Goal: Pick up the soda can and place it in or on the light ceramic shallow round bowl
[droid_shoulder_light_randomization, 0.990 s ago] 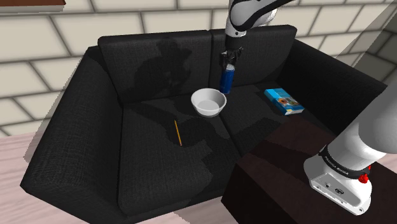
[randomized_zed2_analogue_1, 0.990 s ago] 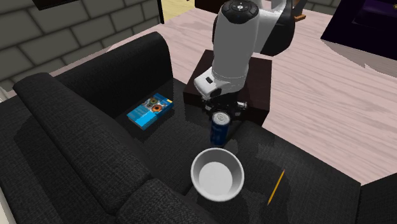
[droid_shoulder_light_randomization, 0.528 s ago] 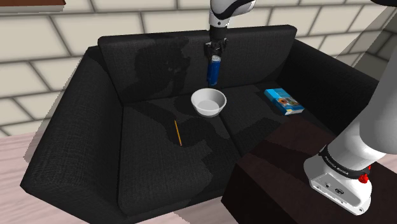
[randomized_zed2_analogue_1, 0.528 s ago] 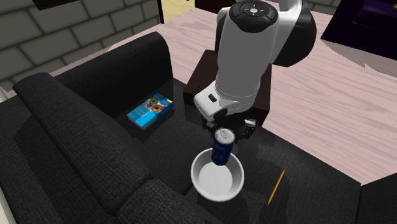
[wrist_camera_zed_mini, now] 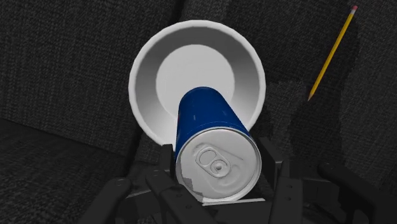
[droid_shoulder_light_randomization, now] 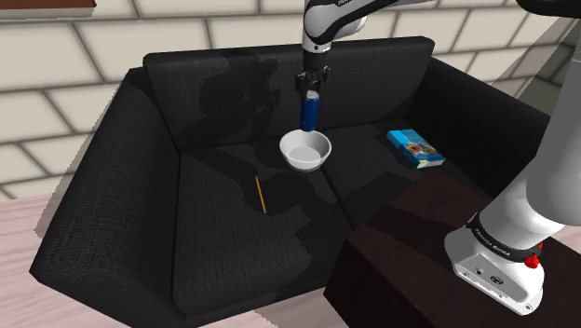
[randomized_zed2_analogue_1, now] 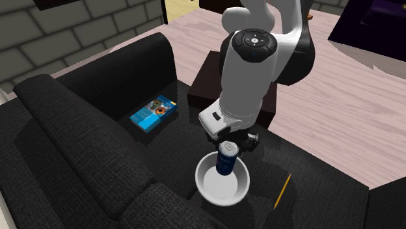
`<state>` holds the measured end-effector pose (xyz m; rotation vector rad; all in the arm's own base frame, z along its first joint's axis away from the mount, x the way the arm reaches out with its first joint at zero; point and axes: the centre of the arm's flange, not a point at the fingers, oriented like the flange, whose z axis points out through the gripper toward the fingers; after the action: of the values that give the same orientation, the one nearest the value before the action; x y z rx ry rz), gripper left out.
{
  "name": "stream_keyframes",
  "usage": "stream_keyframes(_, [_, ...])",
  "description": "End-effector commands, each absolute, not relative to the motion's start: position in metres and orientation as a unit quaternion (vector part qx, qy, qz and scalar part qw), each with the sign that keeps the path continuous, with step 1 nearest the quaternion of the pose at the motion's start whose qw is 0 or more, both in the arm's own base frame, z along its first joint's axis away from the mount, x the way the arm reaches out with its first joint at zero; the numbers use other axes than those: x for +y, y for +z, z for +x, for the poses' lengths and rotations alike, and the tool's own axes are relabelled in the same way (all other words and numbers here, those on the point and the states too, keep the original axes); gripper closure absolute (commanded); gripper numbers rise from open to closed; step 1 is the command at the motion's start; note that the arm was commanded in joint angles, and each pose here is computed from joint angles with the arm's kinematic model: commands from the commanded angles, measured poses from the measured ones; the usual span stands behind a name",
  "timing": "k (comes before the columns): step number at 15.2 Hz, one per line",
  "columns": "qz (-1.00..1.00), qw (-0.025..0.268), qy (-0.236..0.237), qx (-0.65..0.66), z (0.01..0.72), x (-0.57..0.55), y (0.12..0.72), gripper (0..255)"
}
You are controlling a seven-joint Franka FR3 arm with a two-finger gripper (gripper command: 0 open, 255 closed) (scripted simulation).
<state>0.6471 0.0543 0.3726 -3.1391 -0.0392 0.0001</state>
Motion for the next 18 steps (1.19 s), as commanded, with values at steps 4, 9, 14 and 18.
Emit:
stream_keyframes(4, [-1.000, 0.001, -0.001, -0.013, 0.647, 0.054, 0.347, 255])
stream_keyframes(9, [-1.000, 0.001, -0.001, -0.013, 0.647, 0.054, 0.320, 255])
stream_keyframes(14, [-1.000, 0.001, -0.001, -0.013, 0.647, 0.054, 0.294, 255])
stream_keyframes(18, [-1.000, 0.001, -0.001, -0.013, 0.647, 0.054, 0.286, 255])
